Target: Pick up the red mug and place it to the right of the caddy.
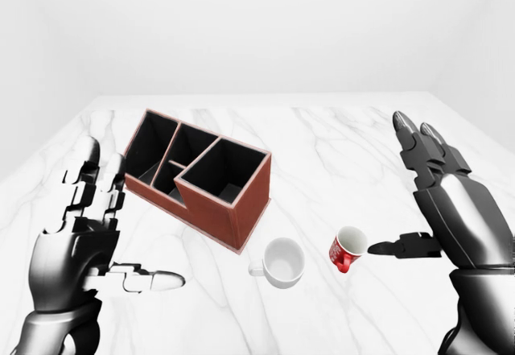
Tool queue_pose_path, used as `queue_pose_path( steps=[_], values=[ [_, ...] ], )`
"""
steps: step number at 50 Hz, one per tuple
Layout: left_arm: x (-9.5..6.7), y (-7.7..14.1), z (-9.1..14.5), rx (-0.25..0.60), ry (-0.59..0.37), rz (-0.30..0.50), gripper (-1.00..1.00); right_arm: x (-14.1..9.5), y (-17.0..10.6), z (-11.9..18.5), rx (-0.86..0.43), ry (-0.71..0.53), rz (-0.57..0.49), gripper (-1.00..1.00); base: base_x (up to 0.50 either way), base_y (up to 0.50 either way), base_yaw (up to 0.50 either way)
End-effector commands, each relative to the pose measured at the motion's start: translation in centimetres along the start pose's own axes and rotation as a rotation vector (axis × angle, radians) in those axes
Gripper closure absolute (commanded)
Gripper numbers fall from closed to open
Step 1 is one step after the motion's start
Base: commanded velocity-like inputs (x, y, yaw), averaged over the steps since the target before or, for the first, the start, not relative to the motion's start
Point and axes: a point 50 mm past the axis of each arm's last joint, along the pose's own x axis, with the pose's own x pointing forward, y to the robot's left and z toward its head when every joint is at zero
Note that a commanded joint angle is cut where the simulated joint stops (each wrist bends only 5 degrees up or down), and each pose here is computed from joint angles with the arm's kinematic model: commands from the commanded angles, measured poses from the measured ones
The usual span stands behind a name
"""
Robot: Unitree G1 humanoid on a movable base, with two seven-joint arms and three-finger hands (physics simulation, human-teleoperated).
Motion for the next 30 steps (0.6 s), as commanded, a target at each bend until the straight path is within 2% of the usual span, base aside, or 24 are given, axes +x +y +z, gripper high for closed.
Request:
queue_pose_path(
  steps=[1, 6, 11, 30],
  values=[
    [0.0, -0.3, -0.2, -0.002, 0.007, -0.007, -1.0, -0.8, 2.4, -2.5, 0.097, 0.134, 0.085, -0.96, 0.0, 0.0, 0.0],
    [0.1, -0.2, -0.4, -0.002, 0.015, -0.005, -1.0, -1.0, 3.4, -3.8, 0.13, 0.197, 0.126, -0.95, 0.0, 0.0, 0.0],
    [0.0, -0.1, -0.3, -0.001, 0.013, -0.003, -1.0, -2.2, 5.3, -5.3, 0.192, 0.291, 0.191, -0.95, 0.0, 0.0, 0.0],
    [0.0, -0.2, -0.6, -0.001, 0.024, -0.004, -1.0, -0.6, 6.6, -6.9, 0.193, 0.321, 0.263, -0.96, 0.0, 0.0, 0.0]
  ],
)
